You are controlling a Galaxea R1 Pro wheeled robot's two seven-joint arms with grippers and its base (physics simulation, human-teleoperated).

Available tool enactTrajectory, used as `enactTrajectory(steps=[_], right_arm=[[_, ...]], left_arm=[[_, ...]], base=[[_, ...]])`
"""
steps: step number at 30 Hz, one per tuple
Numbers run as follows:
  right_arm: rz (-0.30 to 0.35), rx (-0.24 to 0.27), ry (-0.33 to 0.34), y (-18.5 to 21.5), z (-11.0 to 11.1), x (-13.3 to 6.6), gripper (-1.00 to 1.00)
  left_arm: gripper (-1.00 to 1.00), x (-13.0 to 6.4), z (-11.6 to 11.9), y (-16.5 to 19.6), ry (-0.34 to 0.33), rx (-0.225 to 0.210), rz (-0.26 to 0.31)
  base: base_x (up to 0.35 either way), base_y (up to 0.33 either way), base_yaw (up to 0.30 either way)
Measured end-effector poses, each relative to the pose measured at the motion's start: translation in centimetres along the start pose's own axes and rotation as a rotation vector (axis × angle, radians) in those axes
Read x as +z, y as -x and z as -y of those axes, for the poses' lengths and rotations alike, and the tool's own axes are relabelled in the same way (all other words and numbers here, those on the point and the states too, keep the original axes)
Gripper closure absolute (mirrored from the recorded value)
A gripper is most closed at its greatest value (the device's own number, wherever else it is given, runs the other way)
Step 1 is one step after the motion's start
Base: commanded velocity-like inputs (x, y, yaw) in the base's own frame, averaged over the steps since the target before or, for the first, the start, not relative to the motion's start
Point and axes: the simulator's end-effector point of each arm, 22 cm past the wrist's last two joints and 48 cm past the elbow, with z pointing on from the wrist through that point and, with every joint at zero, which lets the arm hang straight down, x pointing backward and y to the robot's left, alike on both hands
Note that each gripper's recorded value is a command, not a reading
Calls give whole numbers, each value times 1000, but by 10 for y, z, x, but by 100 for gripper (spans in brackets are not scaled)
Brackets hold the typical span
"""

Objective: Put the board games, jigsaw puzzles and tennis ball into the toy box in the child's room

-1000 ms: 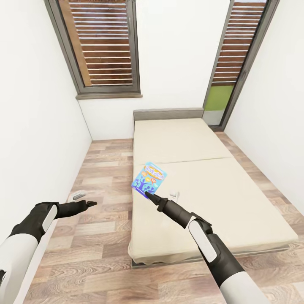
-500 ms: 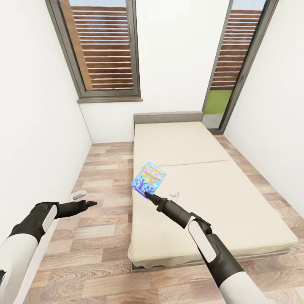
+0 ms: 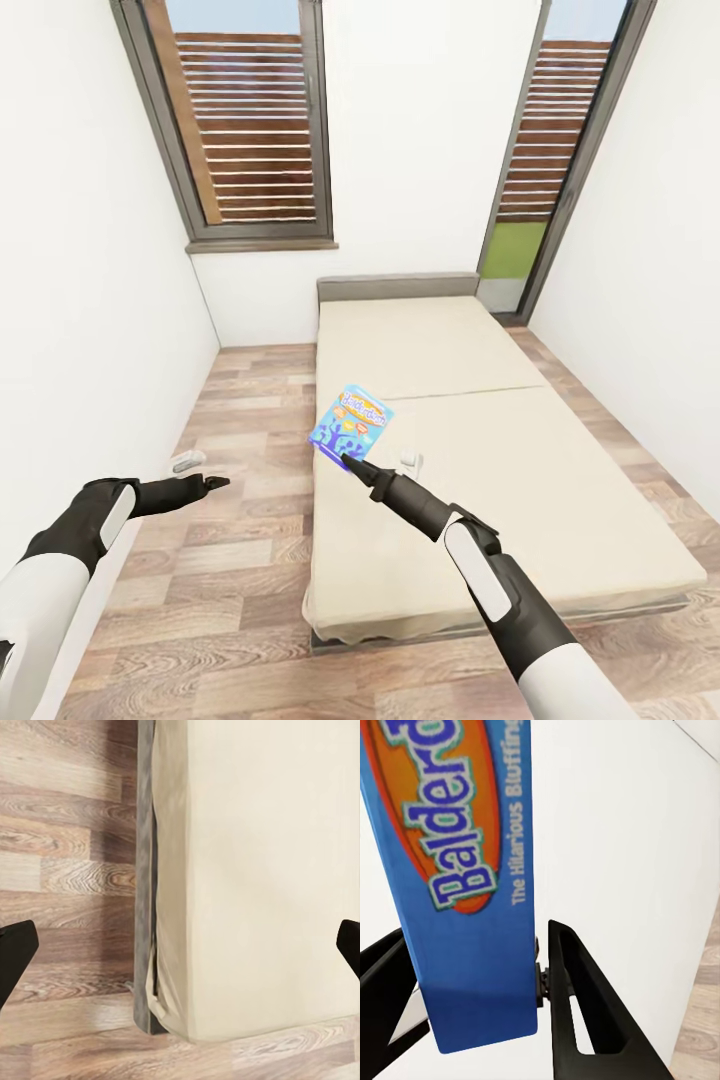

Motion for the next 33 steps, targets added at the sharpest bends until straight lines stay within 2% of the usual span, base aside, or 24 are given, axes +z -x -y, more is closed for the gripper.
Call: enactTrajectory(steps=[33], right_arm=[[14,-46,17,17,-21,-3,100]], left_arm=[[-100,-23,15,22,-17,17,48]], base=[[0,0,0]])
